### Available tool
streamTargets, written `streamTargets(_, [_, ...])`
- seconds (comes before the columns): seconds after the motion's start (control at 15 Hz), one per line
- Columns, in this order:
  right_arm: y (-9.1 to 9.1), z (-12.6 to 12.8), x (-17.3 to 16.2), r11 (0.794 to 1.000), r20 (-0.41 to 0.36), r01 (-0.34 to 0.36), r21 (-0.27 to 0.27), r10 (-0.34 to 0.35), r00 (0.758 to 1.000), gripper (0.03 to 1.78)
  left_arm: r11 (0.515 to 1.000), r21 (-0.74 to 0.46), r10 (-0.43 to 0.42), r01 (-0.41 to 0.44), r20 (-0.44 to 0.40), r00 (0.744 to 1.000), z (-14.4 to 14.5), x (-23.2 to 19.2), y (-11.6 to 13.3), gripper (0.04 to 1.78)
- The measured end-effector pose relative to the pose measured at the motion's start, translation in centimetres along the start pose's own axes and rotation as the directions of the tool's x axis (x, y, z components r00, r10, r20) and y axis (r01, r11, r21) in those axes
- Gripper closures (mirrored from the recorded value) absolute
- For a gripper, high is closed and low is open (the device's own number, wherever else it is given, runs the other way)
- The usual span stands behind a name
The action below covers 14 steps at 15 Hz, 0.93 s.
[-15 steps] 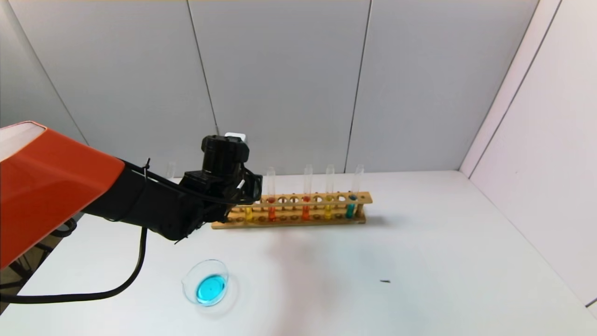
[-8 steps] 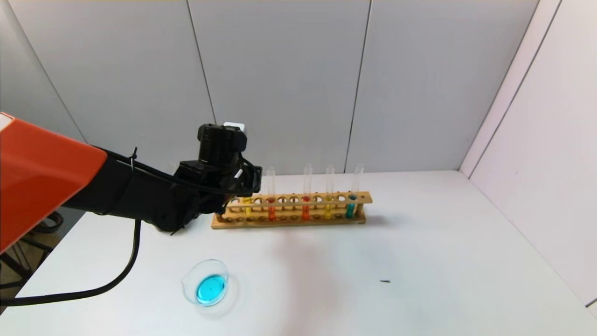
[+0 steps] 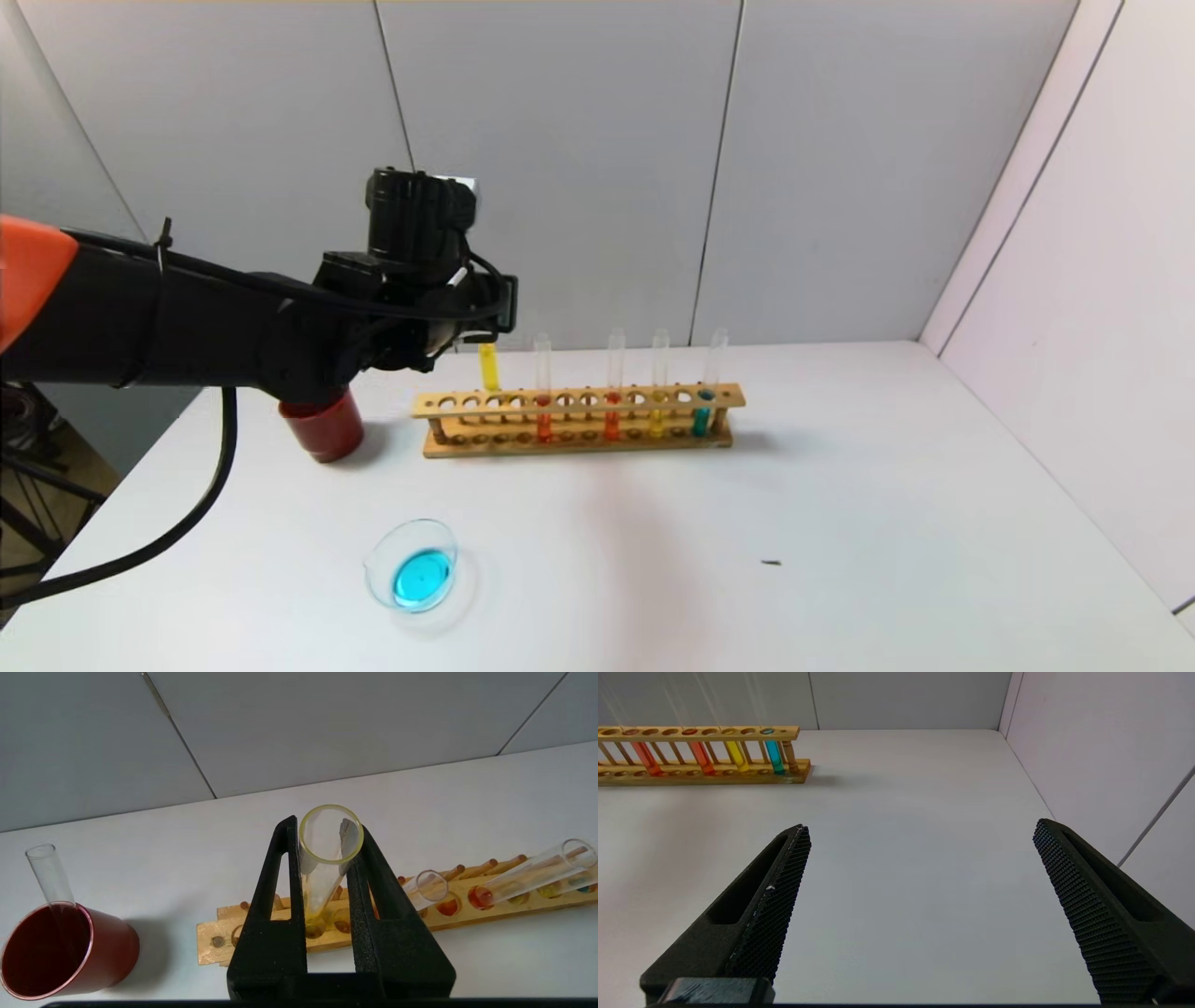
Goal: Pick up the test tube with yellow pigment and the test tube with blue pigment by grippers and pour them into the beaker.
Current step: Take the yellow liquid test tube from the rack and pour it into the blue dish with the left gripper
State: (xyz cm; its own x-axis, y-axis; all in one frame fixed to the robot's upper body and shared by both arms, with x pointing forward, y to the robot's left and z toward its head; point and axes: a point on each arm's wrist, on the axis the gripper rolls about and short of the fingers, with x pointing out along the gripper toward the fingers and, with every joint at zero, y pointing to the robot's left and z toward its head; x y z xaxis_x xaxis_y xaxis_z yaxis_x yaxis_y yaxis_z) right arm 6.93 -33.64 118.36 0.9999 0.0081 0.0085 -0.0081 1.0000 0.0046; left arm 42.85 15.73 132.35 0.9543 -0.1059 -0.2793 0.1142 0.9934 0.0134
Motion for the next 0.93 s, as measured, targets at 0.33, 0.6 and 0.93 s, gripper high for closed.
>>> streamTargets(0.33, [0.0,0.0,0.0,1.0,0.0,0.0,0.0,0.0,1.0,0.07,1.0,0.0,0.001,-0.001,0.015,1.0,2.7,-2.0,0.6,1.51])
streamTargets(0.6, [0.0,0.0,0.0,1.0,0.0,0.0,0.0,0.0,1.0,0.07,0.992,0.126,0.013,0.0,-0.103,0.995,3.0,-5.7,2.2,1.51])
streamTargets(0.93, [0.0,0.0,0.0,1.0,0.0,0.0,0.0,0.0,1.0,0.07,0.942,0.328,0.014,0.074,-0.259,0.966,1.1,-10.0,5.6,1.51])
